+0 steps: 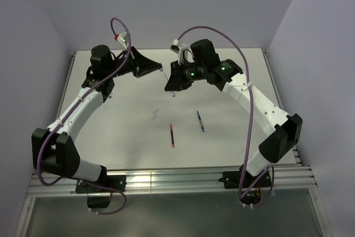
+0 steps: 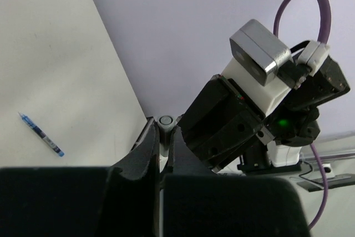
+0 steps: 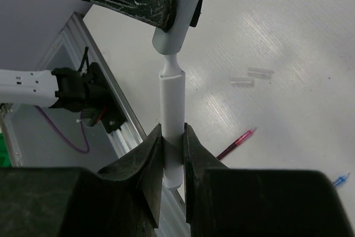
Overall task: Insert the pens into the pen caps
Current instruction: Insert the pen cap onto the pen.
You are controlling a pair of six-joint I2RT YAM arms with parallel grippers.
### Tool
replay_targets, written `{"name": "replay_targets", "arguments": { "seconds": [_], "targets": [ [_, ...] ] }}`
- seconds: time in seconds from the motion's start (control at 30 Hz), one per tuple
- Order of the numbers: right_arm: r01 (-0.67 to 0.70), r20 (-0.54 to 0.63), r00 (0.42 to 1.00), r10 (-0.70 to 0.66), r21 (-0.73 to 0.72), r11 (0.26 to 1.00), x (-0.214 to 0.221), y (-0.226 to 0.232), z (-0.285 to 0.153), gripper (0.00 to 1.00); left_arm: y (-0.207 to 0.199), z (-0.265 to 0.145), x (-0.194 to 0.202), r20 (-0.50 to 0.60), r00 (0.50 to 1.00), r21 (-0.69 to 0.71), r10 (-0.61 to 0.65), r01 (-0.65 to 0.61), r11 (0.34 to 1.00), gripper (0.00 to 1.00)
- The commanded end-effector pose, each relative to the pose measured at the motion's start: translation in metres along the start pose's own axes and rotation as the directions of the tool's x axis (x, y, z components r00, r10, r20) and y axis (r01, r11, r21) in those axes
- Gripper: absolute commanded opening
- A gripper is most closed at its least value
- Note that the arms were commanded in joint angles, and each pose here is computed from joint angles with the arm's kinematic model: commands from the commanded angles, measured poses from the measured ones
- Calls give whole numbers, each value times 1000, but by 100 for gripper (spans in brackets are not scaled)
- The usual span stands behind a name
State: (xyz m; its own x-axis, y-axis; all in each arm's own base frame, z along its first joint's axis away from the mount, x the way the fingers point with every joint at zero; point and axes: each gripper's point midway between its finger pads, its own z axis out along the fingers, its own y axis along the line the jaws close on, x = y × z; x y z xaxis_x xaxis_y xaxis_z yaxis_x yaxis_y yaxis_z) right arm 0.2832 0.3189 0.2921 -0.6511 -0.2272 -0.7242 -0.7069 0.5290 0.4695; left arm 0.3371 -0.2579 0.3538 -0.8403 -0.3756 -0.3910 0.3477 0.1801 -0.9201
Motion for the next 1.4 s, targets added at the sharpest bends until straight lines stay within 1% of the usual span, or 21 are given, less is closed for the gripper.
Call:
{"name": "replay_targets", "arguments": {
  "seconds": [0.0,0.1,0.27,0.3,0.33,0.43,0.47,0.5,0.53,0.6,0.63,0.7,0.73,0.77,0.83,0.93,1.0,1.1,1.27,1.33,1.37],
  "targets": [
    [7,38,999,-6,-35,999,-12,10,-9,0,-37,-10,8,10,992,139,126,-126,982,0],
    [0,53,999,3,-62,998,-23,15,-9,0,-34,-8,19,-3,992,172,126,-124,977,0],
    [15,83,997,-6,-107,994,-38,29,-17,0,-27,-8,25,-4,985,156,172,-169,973,0],
    [16,85,996,-6,-119,993,-40,31,-19,0,-23,-8,28,-9,987,156,163,-159,975,0],
    [18,91,996,-7,-129,991,-41,33,-21,0,-28,-9,28,-2,982,184,187,-184,966,0],
    [16,106,994,3,-180,984,-46,41,-25,0,-30,-11,33,-2,985,222,175,-171,960,0],
    [11,110,994,10,-189,982,-48,40,-26,0,-40,-14,34,9,975,272,220,-214,938,0],
    [10,111,994,13,-205,979,-49,42,-27,0,-40,-15,36,-2,981,289,194,-185,939,0],
    [12,117,993,17,-243,970,-52,48,-30,0,-42,-16,38,-7,981,305,194,-182,935,0],
    [5,133,991,33,-277,961,-59,50,-35,0,-53,-22,41,9,977,365,213,-201,909,0],
    [10,146,989,38,-318,948,-65,57,-40,0,-57,-24,42,16,976,383,218,-207,900,0],
    [37,182,983,29,-350,936,-76,62,-48,0,-66,-30,45,38,974,425,225,-220,878,0],
    [58,208,978,28,-400,915,-85,75,-56,0,-72,-32,47,43,974,454,222,-217,864,0],
    [60,209,977,28,-401,914,-86,76,-57,0,-72,-32,47,38,976,455,213,-207,866,0],
    [80,240,970,28,-427,901,-95,84,-62,0,-80,-34,50,48,971,484,234,-228,845,0],
    [84,244,969,30,-443,893,-101,87,-62,0,-90,-37,56,42,969,519,245,-230,823,0],
    [88,241,970,26,-448,890,-101,86,-61,0,-93,-36,63,4,970,534,242,-206,820,0],
    [105,246,969,12,-455,884,-100,89,-64,0,-99,-42,74,-16,968,566,252,-199,800,0],
    [139,267,963,-19,-436,889,-102,88,-66,0,-100,-43,91,-78,955,561,286,-195,805,0],
    [138,269,963,-29,-396,908,-101,80,-64,0,-97,-41,99,-116,948,542,296,-190,819,0],
    [142,276,960,-36,-373,917,-102,77,-64,0,-90,-38,103,-146,943,509,300,-189,840,1]
  ]
}}
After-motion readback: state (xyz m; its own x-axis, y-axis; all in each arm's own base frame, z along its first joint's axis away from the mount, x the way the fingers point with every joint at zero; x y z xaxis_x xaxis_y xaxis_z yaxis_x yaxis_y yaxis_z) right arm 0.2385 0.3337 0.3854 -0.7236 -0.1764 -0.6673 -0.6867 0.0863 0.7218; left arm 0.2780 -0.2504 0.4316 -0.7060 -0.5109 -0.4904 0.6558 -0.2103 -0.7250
